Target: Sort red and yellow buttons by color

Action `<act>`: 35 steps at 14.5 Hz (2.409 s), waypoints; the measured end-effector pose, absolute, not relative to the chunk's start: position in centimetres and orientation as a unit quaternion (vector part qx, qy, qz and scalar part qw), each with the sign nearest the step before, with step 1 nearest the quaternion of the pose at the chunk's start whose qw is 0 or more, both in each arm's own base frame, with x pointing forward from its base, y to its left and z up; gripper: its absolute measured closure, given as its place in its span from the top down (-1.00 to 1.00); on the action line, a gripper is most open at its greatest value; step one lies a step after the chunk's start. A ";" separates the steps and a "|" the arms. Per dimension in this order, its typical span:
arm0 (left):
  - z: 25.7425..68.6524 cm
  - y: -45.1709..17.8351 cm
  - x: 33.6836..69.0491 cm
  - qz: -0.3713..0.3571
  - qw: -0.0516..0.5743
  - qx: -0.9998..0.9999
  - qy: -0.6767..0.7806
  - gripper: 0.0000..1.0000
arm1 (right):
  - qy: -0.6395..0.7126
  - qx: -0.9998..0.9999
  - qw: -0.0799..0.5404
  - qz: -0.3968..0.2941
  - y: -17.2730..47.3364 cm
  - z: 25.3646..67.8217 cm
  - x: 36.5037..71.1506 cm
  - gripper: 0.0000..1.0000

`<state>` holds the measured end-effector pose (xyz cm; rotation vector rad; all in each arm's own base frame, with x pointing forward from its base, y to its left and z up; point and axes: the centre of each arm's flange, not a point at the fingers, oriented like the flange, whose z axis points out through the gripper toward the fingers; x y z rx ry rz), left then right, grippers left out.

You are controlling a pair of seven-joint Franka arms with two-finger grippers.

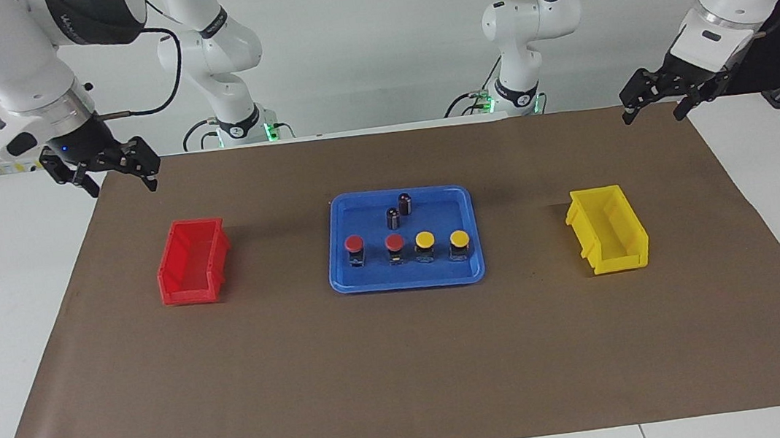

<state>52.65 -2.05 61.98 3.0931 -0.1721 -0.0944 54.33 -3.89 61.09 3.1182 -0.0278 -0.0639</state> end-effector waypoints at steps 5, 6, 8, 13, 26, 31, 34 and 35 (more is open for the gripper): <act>62.0 -2.0 52.7 -0.030 0.021 0.998 -0.056 1.00 | -0.009 1.000 0.011 -0.020 -3.9 61.1 54.3 1.00; 62.0 -2.0 52.7 -0.030 0.021 0.998 -0.056 1.00 | -0.009 1.000 0.011 -0.021 -3.9 61.1 54.3 1.00; 62.0 -2.0 52.7 -0.030 0.021 0.998 -0.056 1.00 | -0.009 1.000 0.011 -0.022 -3.9 61.0 54.3 1.00; 62.0 -2.0 52.7 -0.030 0.021 0.998 -0.056 1.00 | 0.013 1.000 0.012 -0.014 -1.6 61.7 54.5 1.00; 62.0 -2.0 52.7 -0.030 0.021 0.998 -0.056 1.00 | -0.030 0.999 -0.015 0.021 31.0 47.6 59.4 1.00; 62.0 -2.0 52.7 -0.030 0.021 0.998 -0.056 1.00 | -0.032 0.999 -0.007 0.009 29.8 40.1 57.6 1.00; 62.0 -2.0 52.7 -0.030 0.021 0.998 -0.056 1.00 | -0.026 1.000 -0.007 0.008 30.2 37.6 55.7 1.00; 62.0 -2.0 52.7 -0.030 0.021 0.998 -0.056 1.00 | -0.024 1.000 -0.005 0.005 30.2 36.9 55.2 1.00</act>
